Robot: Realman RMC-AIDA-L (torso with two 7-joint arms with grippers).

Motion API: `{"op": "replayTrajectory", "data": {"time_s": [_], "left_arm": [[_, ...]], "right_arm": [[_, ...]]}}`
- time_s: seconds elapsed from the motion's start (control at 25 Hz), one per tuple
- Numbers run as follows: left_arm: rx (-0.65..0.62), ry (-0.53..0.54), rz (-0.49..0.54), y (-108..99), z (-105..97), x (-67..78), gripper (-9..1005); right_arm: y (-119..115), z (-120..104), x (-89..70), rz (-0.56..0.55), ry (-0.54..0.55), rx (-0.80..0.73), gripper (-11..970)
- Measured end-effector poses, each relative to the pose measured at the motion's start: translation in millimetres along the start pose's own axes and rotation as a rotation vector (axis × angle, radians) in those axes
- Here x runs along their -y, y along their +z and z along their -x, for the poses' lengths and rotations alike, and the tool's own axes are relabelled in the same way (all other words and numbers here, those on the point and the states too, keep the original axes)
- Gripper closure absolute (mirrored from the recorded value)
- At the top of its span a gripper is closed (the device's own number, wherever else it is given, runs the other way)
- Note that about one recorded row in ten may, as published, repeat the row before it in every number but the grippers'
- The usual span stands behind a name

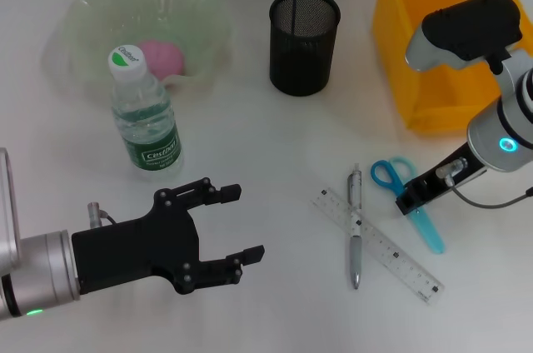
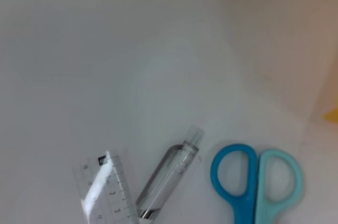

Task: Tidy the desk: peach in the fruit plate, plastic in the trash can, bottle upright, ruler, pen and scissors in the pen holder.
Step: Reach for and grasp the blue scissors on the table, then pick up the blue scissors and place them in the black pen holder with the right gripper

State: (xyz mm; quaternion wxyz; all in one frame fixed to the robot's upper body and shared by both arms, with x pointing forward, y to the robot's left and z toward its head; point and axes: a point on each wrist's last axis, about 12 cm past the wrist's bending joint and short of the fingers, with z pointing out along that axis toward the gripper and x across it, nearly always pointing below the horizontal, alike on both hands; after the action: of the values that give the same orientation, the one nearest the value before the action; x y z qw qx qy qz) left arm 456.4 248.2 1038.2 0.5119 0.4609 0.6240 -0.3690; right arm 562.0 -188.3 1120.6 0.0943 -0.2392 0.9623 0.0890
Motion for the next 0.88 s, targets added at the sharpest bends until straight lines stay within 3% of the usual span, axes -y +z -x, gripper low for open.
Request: {"op": "replayTrajectory", "data": {"time_s": [0.64, 0.88], "left_arm": [[0.001, 0.0, -0.002, 0.1, 0.0, 0.4, 199], [0.002, -0.002, -0.001, -0.5, -0.1, 0.7, 199]], "right_arm": [[1.0, -1.0, -1.2, -0.003, -0.016, -0.001, 732], [-10.5, 0.5, -2.5, -0.005, -0.023, 0.05, 750]]}}
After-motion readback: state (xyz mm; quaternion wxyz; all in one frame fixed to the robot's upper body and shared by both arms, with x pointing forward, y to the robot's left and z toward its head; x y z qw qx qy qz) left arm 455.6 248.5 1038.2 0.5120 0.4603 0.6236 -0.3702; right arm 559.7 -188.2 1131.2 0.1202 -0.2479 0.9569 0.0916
